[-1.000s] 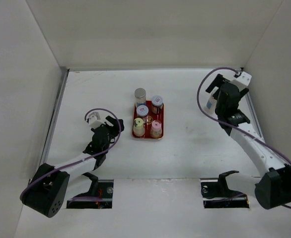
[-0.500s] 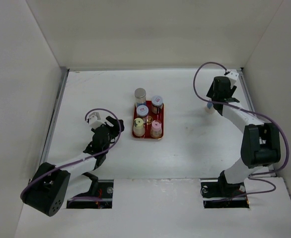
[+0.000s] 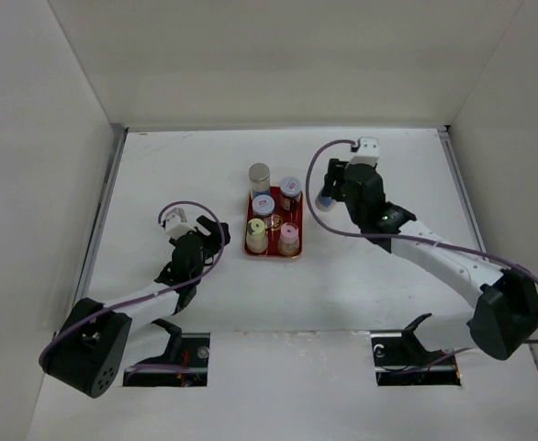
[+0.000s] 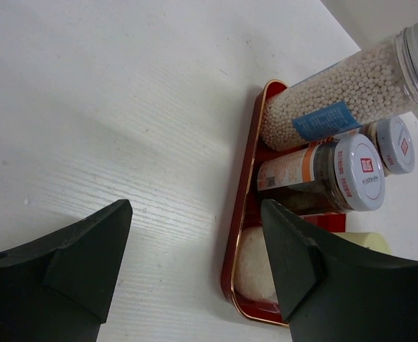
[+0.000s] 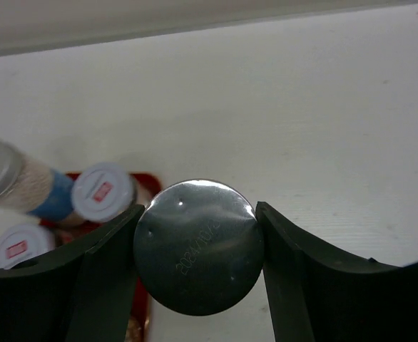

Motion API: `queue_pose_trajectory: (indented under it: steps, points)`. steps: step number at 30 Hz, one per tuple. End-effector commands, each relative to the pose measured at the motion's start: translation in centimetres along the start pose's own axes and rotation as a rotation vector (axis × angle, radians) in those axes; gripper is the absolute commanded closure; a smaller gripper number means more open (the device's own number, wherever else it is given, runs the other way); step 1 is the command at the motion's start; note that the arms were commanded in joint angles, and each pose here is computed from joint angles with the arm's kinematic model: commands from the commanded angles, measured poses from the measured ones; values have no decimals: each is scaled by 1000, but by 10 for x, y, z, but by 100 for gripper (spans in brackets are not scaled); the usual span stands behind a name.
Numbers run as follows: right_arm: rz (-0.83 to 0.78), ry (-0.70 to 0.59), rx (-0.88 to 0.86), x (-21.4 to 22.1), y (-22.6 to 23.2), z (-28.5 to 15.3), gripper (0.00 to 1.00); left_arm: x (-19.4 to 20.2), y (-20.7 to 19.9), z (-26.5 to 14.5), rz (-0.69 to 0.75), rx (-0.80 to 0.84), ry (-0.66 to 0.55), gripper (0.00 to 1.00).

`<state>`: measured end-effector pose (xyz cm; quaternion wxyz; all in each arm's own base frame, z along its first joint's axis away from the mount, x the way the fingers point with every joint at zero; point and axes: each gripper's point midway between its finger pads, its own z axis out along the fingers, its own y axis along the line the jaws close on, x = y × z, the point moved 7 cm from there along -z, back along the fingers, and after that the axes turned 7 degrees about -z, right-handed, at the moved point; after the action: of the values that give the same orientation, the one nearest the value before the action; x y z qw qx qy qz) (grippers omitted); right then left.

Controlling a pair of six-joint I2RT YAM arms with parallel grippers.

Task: Organize the condiment bottles

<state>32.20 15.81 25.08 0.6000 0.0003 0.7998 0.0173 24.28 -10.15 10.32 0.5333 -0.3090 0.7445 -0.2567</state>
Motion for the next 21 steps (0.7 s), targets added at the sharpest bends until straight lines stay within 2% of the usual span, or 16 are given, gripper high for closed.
queue_pose_trajectory:
  steps: [1,11,18,21]
  points:
    - [53,-112,-89,-31,37,-6,50,-6,-14,3,-26,54,-25,28]
    - [-47,-66,-223,-10,122,7,50,-9,-14,1,-30,61,-35,25]
    - [-104,-22,-214,17,139,18,48,-9,-14,2,-31,56,-33,15]
    - [-128,6,-208,34,141,22,41,-9,-12,3,-29,45,-37,12]
